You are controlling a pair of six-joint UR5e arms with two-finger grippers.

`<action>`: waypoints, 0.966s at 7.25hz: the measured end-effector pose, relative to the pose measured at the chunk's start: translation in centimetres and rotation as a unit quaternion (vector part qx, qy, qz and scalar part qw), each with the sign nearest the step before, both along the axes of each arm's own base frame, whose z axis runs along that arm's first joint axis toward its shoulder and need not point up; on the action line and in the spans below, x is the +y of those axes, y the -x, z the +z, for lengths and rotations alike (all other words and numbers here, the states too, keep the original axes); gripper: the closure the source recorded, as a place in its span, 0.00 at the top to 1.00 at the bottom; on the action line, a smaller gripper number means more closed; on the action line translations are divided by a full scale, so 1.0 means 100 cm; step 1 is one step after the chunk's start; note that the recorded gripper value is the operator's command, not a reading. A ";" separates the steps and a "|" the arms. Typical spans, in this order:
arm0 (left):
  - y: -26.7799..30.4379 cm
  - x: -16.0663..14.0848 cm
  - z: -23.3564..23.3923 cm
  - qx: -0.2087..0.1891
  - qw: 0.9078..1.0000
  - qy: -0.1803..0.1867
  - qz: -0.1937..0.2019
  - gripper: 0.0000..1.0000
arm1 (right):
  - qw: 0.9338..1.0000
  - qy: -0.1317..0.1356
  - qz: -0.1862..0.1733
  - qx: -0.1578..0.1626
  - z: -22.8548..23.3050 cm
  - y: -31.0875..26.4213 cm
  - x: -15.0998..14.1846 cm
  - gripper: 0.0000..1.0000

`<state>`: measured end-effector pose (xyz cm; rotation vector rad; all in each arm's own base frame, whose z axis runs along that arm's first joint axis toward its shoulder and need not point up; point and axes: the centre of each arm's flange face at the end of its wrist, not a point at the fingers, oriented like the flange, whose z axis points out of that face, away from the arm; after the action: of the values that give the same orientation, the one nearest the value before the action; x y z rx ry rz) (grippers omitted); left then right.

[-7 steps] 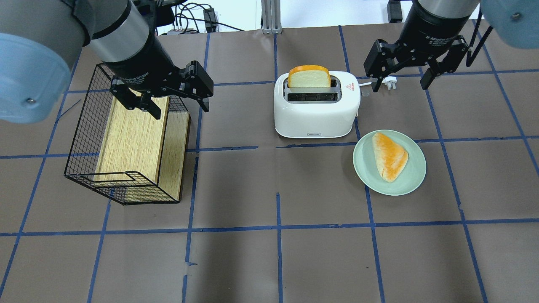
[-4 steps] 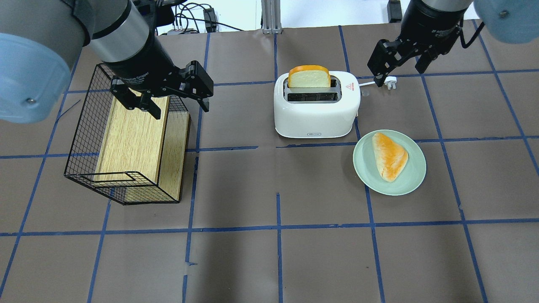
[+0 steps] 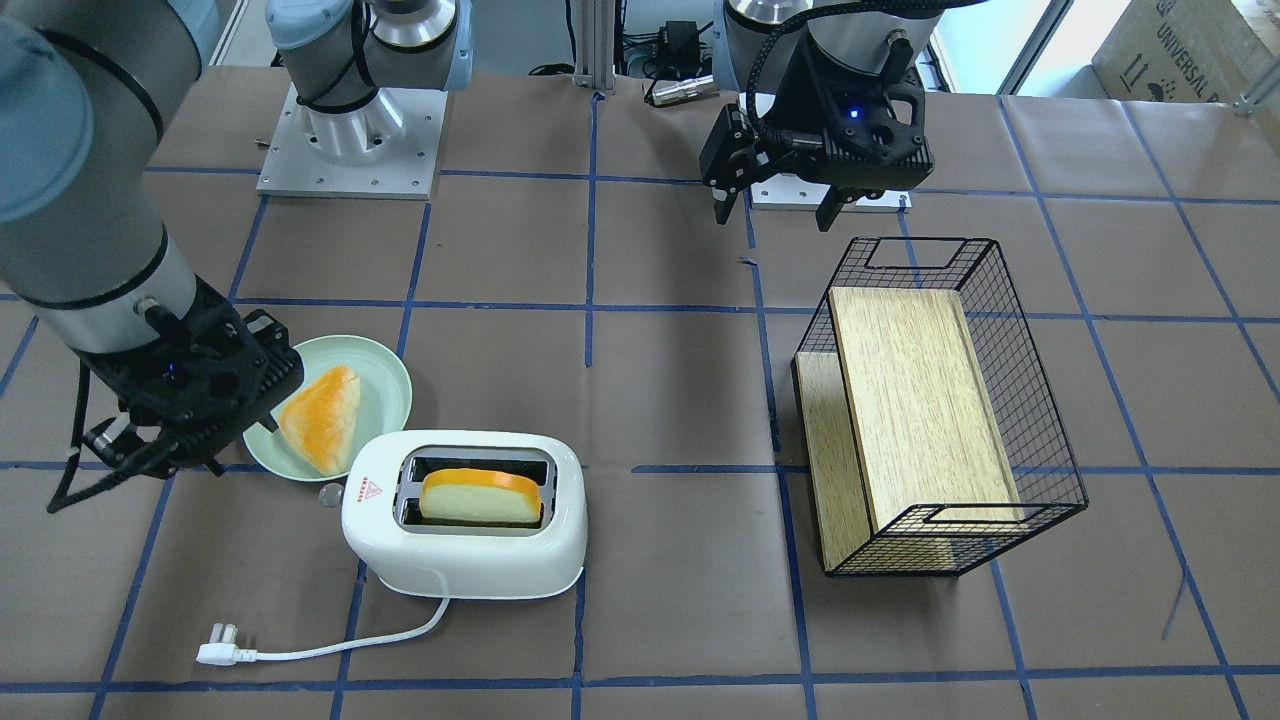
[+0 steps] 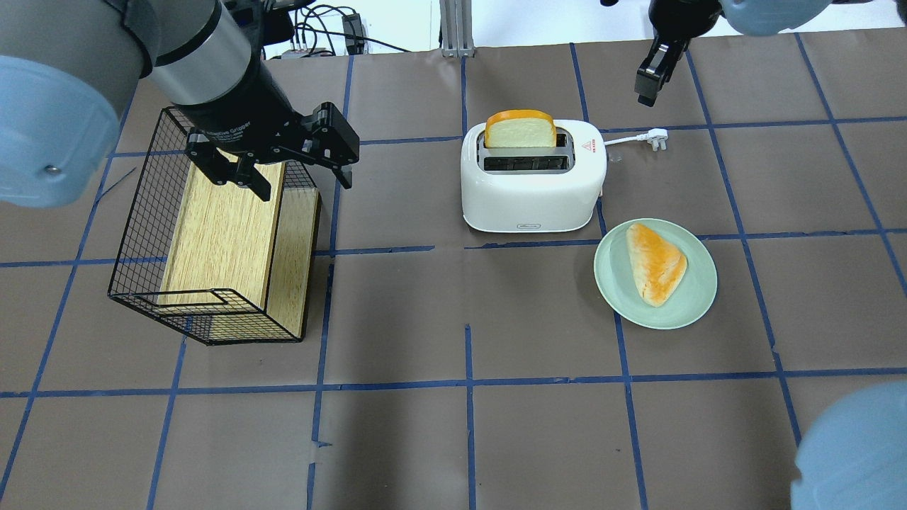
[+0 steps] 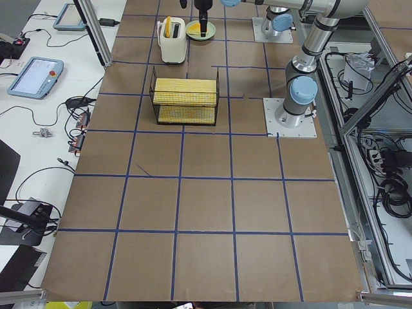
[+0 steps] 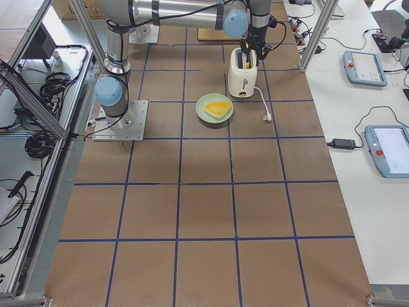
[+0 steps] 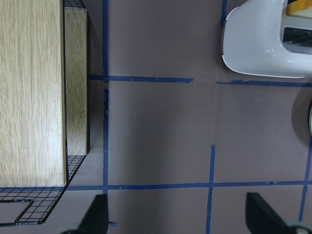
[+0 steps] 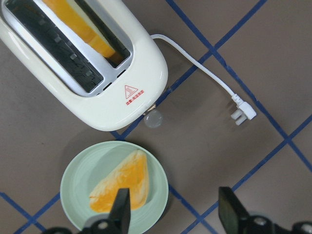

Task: Press toaster with right arm
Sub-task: 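Lower the right gripper onto the toaster lever beside the bread slot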

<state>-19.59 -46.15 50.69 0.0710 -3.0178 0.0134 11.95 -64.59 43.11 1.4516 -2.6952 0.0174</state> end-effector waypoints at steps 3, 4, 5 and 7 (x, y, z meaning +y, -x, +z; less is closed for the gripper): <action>0.000 0.000 0.000 0.000 1.000 0.000 0.000 1.00 | 0.996 -0.043 0.064 -0.034 -0.051 -0.007 -0.009 0.08; 0.000 0.000 0.000 0.000 1.000 0.000 0.000 1.00 | 0.994 -0.055 0.084 -0.045 -0.068 -0.009 -0.006 0.08; 0.000 0.000 0.000 0.000 1.000 0.000 0.000 1.00 | 0.992 -0.058 0.100 -0.050 -0.082 -0.009 -0.003 0.08; 0.000 0.000 0.000 0.000 1.000 0.000 0.000 1.00 | 0.989 -0.064 0.125 -0.052 -0.102 -0.009 0.003 0.08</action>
<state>-19.58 -46.13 50.73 0.0710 -3.0177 0.0146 12.84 -64.27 32.95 1.8685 -2.6168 -0.0667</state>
